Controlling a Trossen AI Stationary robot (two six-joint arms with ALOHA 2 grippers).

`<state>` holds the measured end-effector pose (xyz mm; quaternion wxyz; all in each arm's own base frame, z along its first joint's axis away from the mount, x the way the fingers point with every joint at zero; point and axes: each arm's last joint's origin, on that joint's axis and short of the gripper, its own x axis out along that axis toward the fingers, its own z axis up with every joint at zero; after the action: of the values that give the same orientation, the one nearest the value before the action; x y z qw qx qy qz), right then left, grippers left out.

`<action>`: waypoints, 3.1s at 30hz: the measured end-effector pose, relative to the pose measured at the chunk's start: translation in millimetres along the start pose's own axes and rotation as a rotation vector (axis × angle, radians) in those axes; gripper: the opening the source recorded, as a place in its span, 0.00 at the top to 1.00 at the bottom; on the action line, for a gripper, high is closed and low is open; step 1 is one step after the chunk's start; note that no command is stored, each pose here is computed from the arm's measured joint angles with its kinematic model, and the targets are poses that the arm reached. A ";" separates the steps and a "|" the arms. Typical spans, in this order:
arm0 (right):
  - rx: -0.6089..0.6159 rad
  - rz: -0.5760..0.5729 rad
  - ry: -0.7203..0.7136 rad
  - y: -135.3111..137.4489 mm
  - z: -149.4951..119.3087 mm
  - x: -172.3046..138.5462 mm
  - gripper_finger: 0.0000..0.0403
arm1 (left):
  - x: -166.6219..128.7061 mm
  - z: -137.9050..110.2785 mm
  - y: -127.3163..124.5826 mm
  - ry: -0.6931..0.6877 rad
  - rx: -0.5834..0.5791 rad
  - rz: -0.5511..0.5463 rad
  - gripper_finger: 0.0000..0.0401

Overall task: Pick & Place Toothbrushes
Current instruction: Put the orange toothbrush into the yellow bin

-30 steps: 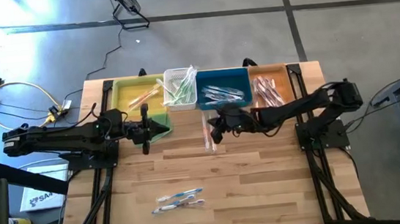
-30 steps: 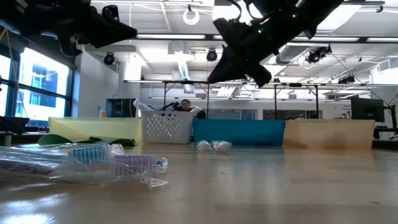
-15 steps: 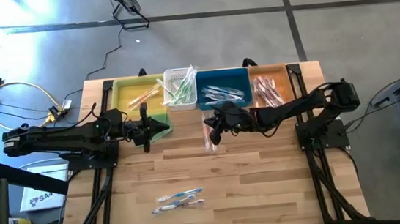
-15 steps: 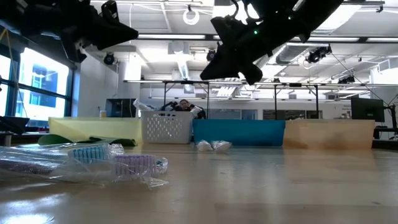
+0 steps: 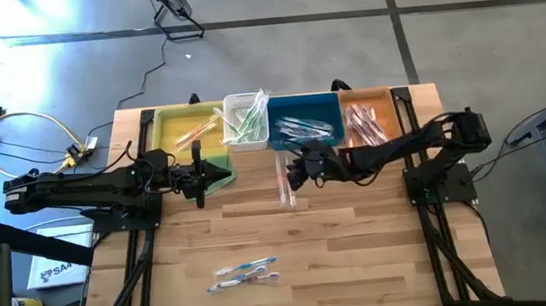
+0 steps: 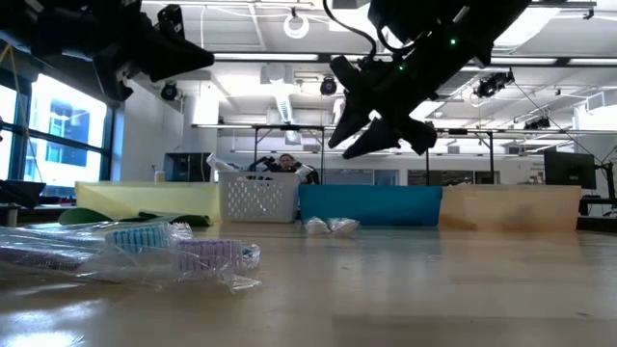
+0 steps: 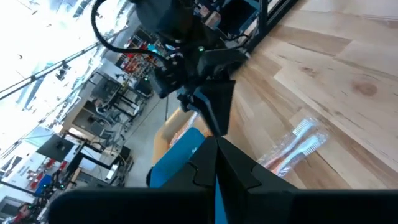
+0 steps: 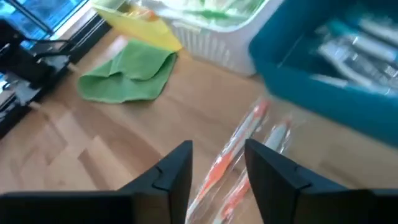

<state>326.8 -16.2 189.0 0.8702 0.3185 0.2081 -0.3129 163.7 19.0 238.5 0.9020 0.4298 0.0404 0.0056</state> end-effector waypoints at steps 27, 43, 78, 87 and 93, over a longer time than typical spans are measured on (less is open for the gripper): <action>0.020 -0.047 0.180 -14.8 -48.8 48.2 0.75 | 0.1 0.2 0.3 -0.002 -0.003 0.004 0.99; 0.008 -0.072 0.192 -17.5 -50.4 48.6 0.75 | 0.1 0.3 0.3 -0.004 -0.003 0.002 0.99; -0.020 0.018 0.210 -15.6 -60.2 62.4 0.99 | 0.0 0.0 0.1 0.001 -0.003 0.002 0.99; -0.073 0.035 0.194 -7.4 -37.4 35.3 0.99 | 0.0 0.2 0.4 -0.002 -0.003 0.005 0.99; -0.107 0.057 0.191 -1.7 -20.9 9.7 0.99 | 0.0 0.0 0.6 0.006 -0.002 0.011 0.99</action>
<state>329.2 -6.9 167.9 0.8707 0.3059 0.2971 -0.2448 163.7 19.4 238.9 0.9022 0.4292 0.0409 0.0120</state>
